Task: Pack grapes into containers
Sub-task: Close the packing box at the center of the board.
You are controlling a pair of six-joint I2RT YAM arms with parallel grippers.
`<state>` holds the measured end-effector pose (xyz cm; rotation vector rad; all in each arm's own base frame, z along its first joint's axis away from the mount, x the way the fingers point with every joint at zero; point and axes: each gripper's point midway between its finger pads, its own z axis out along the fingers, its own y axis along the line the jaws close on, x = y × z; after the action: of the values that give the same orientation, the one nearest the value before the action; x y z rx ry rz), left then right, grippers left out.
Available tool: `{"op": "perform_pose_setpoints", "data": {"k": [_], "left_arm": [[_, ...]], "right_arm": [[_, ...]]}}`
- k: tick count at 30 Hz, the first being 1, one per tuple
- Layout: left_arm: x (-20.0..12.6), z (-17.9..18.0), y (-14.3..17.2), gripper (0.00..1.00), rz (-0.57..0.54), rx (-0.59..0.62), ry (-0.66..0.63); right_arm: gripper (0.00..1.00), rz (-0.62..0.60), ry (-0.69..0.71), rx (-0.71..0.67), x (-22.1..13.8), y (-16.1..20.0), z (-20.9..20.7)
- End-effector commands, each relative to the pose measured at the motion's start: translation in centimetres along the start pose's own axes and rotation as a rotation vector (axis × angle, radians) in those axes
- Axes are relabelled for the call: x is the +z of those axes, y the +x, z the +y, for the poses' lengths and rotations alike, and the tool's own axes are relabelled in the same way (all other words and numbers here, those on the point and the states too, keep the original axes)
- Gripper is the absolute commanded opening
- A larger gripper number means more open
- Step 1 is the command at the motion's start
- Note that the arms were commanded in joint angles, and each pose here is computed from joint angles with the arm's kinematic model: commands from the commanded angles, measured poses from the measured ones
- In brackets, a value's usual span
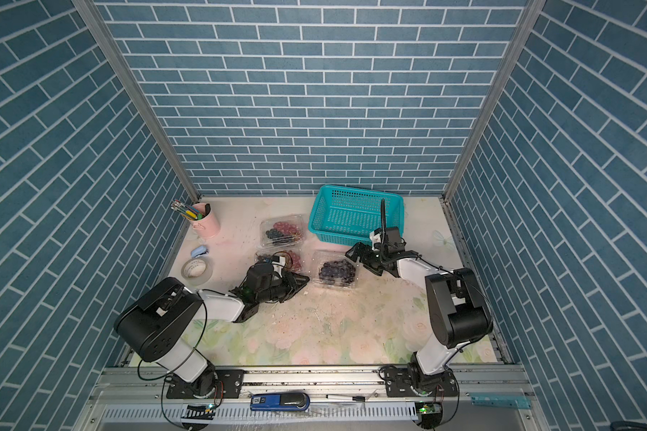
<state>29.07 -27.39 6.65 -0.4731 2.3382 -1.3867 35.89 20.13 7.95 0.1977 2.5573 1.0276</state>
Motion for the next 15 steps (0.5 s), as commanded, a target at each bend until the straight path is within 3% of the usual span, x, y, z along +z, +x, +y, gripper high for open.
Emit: {"op": "perform_pose_setpoints", "data": {"k": [1, 15], "left_arm": [[0.17, -0.51, 0.06, 0.27, -0.005, 0.016, 0.01], [0.56, -0.26, -0.01, 0.21, -0.019, 0.017, 0.004]], "right_arm": [[0.95, -0.007, 0.006, 0.001, 0.39, -0.12, -0.02], [0.95, -0.007, 0.001, 0.001, 0.48, 0.09, 0.05]]}}
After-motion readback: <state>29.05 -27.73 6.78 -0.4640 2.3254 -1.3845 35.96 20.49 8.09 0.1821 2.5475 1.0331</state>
